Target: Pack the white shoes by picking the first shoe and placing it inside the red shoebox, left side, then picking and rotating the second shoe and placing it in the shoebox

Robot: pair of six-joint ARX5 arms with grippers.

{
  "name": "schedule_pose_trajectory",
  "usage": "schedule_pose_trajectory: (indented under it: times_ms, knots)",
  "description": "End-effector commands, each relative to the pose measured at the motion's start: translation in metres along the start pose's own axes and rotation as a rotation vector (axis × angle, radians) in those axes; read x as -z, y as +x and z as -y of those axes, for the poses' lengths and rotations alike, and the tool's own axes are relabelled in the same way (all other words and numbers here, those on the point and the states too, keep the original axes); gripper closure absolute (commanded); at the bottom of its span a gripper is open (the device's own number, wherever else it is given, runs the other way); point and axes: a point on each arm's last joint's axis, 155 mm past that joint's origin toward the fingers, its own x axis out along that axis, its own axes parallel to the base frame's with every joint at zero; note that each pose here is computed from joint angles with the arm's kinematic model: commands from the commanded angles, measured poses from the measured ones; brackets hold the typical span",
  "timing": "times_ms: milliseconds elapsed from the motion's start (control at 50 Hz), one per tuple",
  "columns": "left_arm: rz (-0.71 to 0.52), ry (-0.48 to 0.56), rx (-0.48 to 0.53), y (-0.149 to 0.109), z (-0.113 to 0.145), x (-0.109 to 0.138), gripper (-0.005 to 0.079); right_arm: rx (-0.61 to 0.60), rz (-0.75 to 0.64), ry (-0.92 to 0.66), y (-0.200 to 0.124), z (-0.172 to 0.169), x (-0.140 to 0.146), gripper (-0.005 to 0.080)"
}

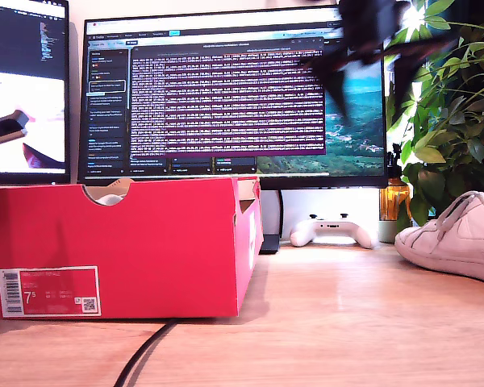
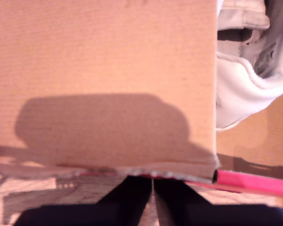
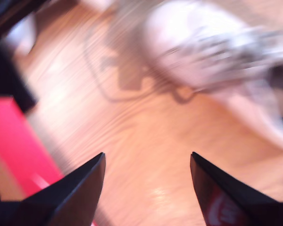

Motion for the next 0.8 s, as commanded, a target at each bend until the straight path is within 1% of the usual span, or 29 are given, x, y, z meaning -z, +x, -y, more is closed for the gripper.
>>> schedule_pose_trajectory:
  times_ms: [0, 280, 420, 580, 780]
  knots:
    - [0.003, 0.008, 0.004, 0.0, 0.002, -0.002, 0.0761, 0.04, 0.009, 0.048, 0.004, 0.019, -0.002, 0.0213]
    - [0.003, 0.008, 0.004, 0.0, 0.002, -0.002, 0.0761, 0.138, -0.001, 0.226, 0.009, 0.088, -0.001, 0.0213]
    - [0.003, 0.008, 0.004, 0.0, 0.002, -0.002, 0.0761, 0.199, -0.014, 0.256, 0.017, 0.118, 0.004, 0.0213]
    - [0.003, 0.008, 0.004, 0.0, 0.002, -0.002, 0.0761, 0.264, -0.035, 0.291, 0.028, 0.142, 0.013, 0.0213]
    - [0.003, 0.008, 0.004, 0.0, 0.002, -0.002, 0.0761, 0.327, -0.056, 0.316, 0.04, 0.16, 0.023, 0.0214]
